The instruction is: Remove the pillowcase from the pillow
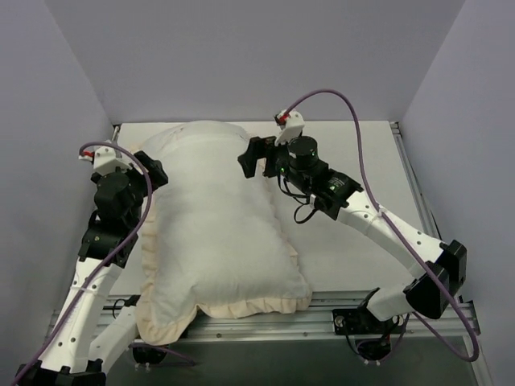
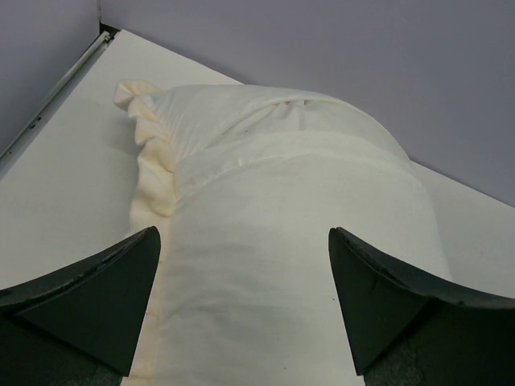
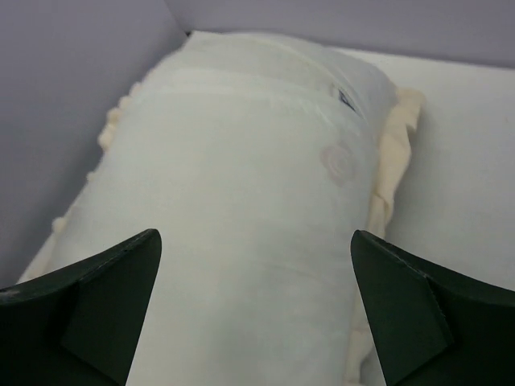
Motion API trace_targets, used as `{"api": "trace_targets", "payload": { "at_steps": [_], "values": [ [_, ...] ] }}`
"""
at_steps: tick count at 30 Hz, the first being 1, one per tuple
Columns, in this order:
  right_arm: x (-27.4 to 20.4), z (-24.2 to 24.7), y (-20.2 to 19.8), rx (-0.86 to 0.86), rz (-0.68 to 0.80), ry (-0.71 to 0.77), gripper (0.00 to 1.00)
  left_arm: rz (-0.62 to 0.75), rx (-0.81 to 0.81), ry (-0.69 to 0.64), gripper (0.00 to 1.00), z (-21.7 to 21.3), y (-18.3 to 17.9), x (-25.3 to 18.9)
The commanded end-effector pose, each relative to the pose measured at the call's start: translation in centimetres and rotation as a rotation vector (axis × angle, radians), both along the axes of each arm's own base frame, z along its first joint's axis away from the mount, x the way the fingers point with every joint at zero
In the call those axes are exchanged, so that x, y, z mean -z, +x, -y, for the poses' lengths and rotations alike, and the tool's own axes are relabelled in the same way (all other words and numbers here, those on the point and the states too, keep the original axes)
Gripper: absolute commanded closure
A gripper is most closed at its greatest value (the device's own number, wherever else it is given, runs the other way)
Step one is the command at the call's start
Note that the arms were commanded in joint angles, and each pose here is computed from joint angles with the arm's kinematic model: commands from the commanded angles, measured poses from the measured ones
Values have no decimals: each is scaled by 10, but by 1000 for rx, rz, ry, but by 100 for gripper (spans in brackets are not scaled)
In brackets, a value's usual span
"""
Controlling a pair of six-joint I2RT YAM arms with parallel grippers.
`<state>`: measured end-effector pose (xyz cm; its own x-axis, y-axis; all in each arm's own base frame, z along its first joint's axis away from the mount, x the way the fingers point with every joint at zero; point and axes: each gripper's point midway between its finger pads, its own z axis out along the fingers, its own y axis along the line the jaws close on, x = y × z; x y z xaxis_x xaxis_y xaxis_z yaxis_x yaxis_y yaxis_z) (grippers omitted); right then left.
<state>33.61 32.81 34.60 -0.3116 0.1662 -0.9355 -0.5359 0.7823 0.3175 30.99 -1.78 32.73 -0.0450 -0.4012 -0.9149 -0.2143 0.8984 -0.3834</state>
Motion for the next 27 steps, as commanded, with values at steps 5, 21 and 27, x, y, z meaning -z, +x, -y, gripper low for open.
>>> {"api": "trace_targets", "payload": {
  "at_steps": [5, 21, 27],
  "values": [
    [115, 15, -44, -82, -249, -98, 0, -158, 119, 5, 6, 26, 25, 24],
    [223, 11, -146, -146, -466, -154, 66, -613, 415, -261, 6, 95, -31, 169],
    [224, 57, -96, 63, -389, -273, 100, -664, 494, -421, 6, 128, -63, 191]
  ]
}}
